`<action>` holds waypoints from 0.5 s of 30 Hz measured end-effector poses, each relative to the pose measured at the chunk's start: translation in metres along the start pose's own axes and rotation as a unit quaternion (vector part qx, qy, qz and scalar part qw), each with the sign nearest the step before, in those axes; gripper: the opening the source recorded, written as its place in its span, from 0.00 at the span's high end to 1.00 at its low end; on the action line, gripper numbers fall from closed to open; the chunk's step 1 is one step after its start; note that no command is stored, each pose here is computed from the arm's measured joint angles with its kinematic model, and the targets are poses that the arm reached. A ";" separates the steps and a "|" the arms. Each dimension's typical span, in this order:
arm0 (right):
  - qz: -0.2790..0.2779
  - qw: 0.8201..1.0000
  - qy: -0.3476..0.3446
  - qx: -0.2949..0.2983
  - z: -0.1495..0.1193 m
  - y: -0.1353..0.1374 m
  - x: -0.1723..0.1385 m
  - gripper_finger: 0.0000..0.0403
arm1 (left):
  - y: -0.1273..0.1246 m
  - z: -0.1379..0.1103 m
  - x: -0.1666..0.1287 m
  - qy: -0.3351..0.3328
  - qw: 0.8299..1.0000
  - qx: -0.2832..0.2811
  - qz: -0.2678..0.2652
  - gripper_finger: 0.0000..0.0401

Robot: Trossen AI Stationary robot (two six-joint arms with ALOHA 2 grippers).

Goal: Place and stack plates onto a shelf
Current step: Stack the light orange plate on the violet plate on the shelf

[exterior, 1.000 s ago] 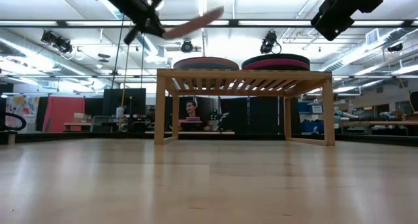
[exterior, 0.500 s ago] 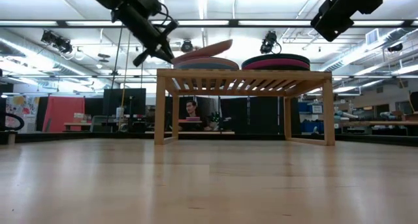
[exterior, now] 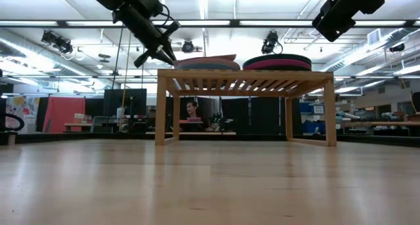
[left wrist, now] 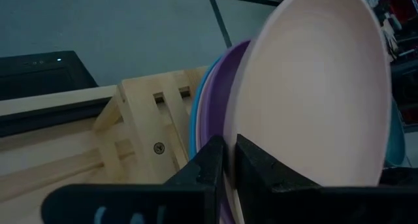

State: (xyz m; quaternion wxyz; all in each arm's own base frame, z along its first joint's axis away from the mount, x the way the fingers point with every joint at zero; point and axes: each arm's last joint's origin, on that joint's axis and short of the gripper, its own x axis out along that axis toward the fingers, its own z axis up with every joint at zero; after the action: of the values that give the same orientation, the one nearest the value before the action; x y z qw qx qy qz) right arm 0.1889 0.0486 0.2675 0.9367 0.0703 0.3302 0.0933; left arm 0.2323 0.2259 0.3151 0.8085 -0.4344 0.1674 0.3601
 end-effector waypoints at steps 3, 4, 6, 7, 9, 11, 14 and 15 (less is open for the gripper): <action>0.000 1.000 0.000 0.000 0.000 0.000 0.000 0.58 | 0.000 0.000 0.000 0.000 1.000 0.000 0.000 0.90; 0.000 1.000 0.000 0.000 0.000 0.000 0.000 0.58 | 0.000 0.000 0.000 -0.001 1.000 0.000 0.000 0.90; 0.000 1.000 0.000 0.000 0.000 0.000 0.000 0.58 | 0.000 0.000 0.000 -0.001 1.000 0.001 -0.001 0.90; 0.000 1.000 0.000 0.000 0.000 0.000 0.000 0.58 | 0.000 0.000 0.000 -0.001 1.000 0.001 -0.001 0.90; 0.000 1.000 0.000 0.000 0.000 0.000 0.000 0.58 | 0.000 0.000 0.000 -0.001 1.000 0.001 -0.001 0.90; 0.000 1.000 0.000 0.000 0.000 0.000 0.000 0.58 | 0.000 0.000 0.000 -0.001 1.000 0.001 -0.001 0.90; 0.000 1.000 0.000 0.000 0.000 0.000 0.000 0.58 | 0.000 0.000 0.000 -0.001 1.000 0.001 -0.001 0.87; 0.000 1.000 0.000 0.000 0.000 0.000 0.000 0.58 | 0.000 0.000 0.000 -0.001 1.000 0.001 -0.001 0.85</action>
State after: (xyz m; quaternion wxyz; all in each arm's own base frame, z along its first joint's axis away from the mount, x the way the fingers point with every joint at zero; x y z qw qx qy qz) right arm 0.1890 0.0485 0.2675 0.9366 0.0706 0.3302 0.0932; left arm 0.2325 0.2260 0.3153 0.8096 -0.4331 0.1666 0.3594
